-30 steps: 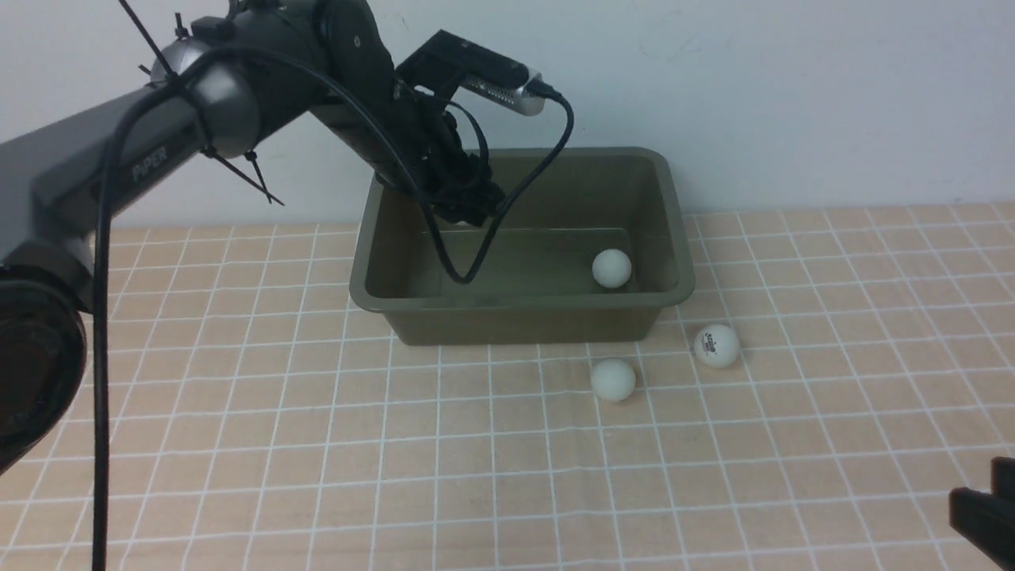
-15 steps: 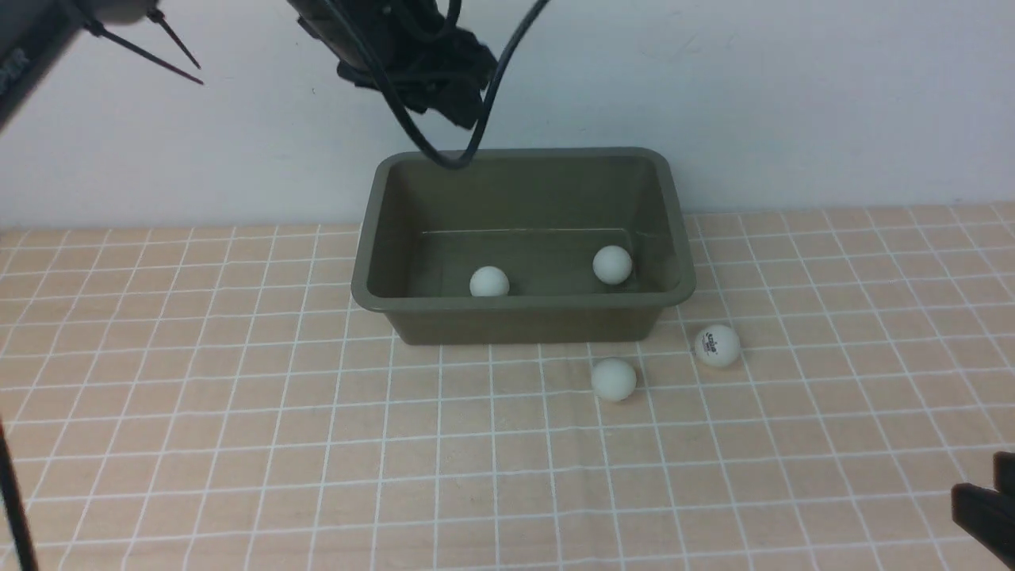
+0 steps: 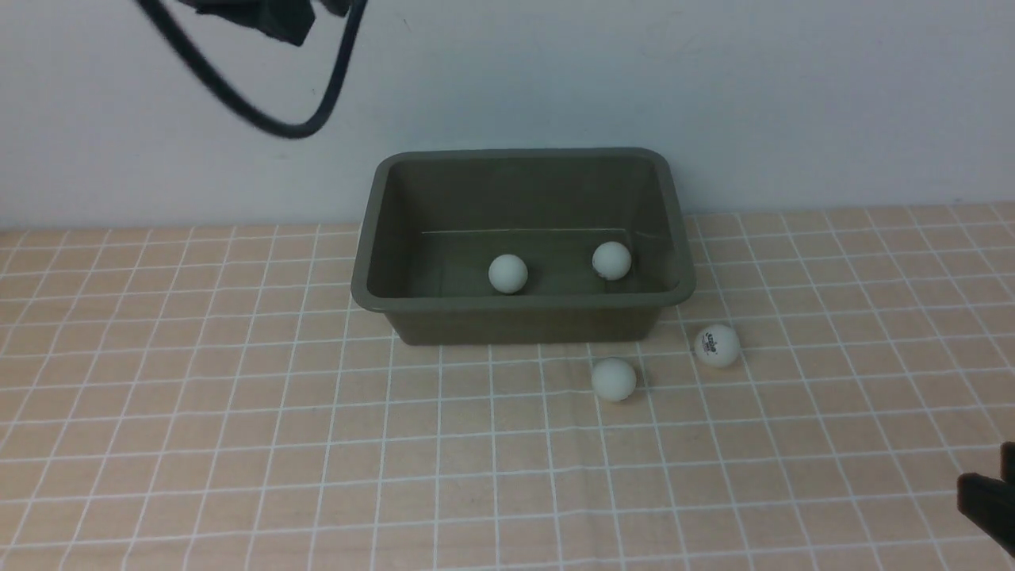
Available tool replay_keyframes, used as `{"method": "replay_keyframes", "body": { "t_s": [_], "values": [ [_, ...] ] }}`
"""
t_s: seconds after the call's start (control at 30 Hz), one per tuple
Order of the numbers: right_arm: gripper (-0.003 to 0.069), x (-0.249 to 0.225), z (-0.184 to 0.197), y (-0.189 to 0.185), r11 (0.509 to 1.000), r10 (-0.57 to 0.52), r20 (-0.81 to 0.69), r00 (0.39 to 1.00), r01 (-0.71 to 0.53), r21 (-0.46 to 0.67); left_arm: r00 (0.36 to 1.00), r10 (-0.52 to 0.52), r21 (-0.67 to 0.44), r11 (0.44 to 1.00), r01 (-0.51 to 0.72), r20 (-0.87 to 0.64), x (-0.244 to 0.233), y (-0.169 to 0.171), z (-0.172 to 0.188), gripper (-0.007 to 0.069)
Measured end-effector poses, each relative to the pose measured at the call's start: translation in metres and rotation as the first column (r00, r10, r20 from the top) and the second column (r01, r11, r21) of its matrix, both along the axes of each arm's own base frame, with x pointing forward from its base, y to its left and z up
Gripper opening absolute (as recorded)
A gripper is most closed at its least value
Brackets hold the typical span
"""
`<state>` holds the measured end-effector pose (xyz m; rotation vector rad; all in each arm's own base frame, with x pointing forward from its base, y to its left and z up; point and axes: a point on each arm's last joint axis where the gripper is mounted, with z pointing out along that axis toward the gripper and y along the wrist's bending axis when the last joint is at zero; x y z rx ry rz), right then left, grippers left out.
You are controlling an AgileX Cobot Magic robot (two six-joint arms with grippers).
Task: Put the table tennis balls into the box on the light coffee tablecloth.
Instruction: 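Reach for and grasp a ping pong ball on the table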
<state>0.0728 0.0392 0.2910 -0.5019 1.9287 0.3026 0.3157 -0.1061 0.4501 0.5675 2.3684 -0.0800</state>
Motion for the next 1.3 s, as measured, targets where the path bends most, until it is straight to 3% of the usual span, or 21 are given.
{"method": "replay_keyframes", "body": {
  "t_s": [0.2, 0.43, 0.63, 0.8, 0.97, 1.13, 1.3],
  "values": [
    [0.0231, 0.000, 0.000, 0.000, 1.000, 0.001, 0.004, 1.000, 0.000, -0.004, 0.983, -0.031, -0.037, 0.999, 0.025, -0.181, -0.063, 0.012, -0.042, -0.0038],
    [0.0231, 0.001, 0.004, 0.001, 1.000, 0.017, 0.051, 0.999, -0.017, -0.002, 0.958, -0.063, -0.062, 0.997, 0.047, -0.281, -0.125, 0.028, -0.079, -0.0038],
    [0.0231, 0.006, 0.012, 0.007, 0.995, 0.093, 0.123, 0.988, -0.097, 0.030, 0.985, -0.009, 0.046, 0.999, 0.017, -0.172, -0.143, 0.047, -0.099, -0.0038],
    [0.0231, 0.022, 0.030, 0.012, 0.981, 0.188, 0.086, 0.978, -0.191, 0.024, 0.996, -0.004, 0.034, 0.999, 0.007, -0.088, -0.139, 0.047, -0.098, -0.0038],
    [0.0231, 0.049, 0.051, 0.010, 0.977, 0.208, 0.057, 0.976, -0.210, 0.028, 0.999, -0.005, 0.022, 1.000, 0.006, -0.054, -0.136, 0.046, -0.096, -0.0038],
    [0.0231, 0.086, 0.056, 0.004, 0.983, 0.184, -0.051, 0.982, -0.182, 0.025, 0.999, -0.008, -0.002, 1.000, 0.007, -0.052, -0.136, 0.044, -0.096, -0.0038],
    [0.0231, 0.130, 0.043, -0.009, 0.994, 0.106, -0.300, 0.948, -0.112, -0.005, 0.998, -0.014, -0.049, 0.999, 0.011, -0.067, -0.137, 0.040, -0.096, -0.0038]
  ]
}}
